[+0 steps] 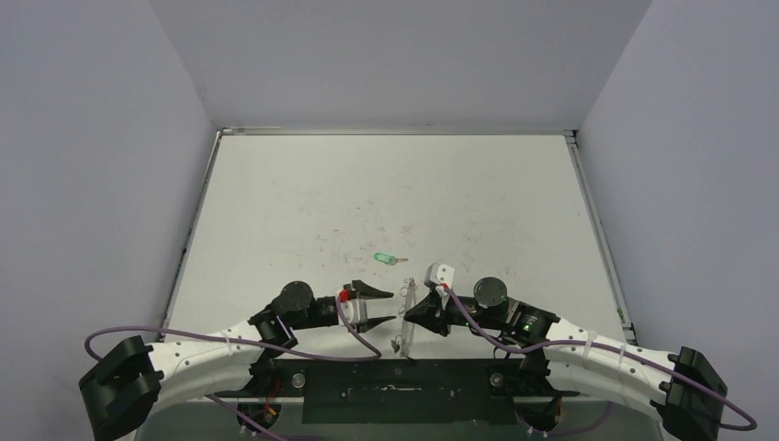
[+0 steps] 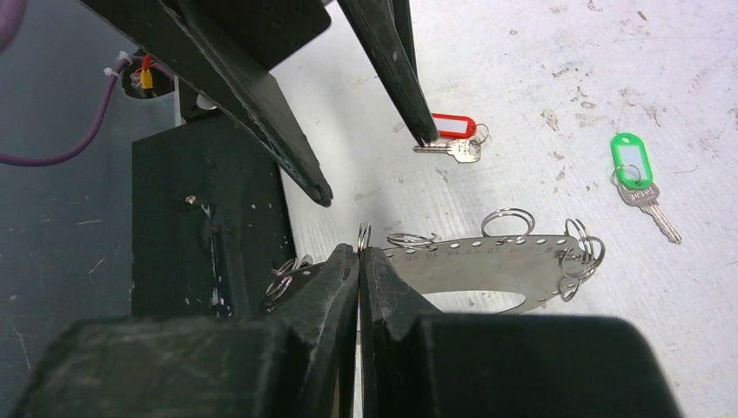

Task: Put the keys on the keyring
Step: Adjust the keyring.

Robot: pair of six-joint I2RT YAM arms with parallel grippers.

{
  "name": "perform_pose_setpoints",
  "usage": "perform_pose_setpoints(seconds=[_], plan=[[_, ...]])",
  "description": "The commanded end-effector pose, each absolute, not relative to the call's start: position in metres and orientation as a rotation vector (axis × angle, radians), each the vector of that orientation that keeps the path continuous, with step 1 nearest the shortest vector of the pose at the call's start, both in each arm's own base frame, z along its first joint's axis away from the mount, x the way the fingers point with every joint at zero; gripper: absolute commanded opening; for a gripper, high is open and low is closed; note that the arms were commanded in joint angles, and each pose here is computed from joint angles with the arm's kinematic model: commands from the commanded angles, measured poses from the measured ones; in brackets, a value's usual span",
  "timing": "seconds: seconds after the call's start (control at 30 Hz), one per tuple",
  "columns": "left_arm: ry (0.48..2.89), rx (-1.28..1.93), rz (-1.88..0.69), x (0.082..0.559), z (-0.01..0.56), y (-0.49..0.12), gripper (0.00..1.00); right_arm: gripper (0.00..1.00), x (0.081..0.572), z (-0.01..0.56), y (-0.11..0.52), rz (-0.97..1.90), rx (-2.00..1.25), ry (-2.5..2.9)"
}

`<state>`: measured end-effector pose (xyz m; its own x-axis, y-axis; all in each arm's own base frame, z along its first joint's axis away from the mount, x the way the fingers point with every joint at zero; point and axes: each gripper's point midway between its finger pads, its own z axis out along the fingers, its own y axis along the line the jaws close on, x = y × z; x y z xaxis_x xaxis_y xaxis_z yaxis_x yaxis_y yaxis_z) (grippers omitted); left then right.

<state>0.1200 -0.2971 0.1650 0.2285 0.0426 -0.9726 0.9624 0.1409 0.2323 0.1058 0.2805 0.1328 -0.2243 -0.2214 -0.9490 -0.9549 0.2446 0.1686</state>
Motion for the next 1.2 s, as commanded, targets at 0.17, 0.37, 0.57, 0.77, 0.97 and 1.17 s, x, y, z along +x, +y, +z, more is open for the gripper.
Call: perform_pose_setpoints(seconds=[0.17,0.37,0.57,0.77,0.97,1.17], plan=[[1.065,1.278,-0.971,0.115,0.167,-0.314,0.36,0.0,0.105,0.177,0.294,1.107,-1.094,1.474],[1.044,1.288,-0.99,0.112,0.169,-0.318,0.34,0.0,0.105,0.176,0.294,1.101,-1.095,1.481],[1.021,1.313,-1.026,0.107,0.171,-0.322,0.28,0.0,0.107,0.175,0.293,1.094,-1.09,1.485],[1.007,1.33,-1.046,0.104,0.171,-0.326,0.22,0.0,0.106,0.175,0.293,1.095,-1.089,1.485],[1.014,1.347,-1.05,0.103,0.167,-0.328,0.06,0.0,0.107,0.173,0.293,1.09,-1.09,1.49],[1.047,1.378,-1.039,0.102,0.16,-0.325,0.0,0.0,0.109,0.171,0.292,1.075,-1.089,1.496]])
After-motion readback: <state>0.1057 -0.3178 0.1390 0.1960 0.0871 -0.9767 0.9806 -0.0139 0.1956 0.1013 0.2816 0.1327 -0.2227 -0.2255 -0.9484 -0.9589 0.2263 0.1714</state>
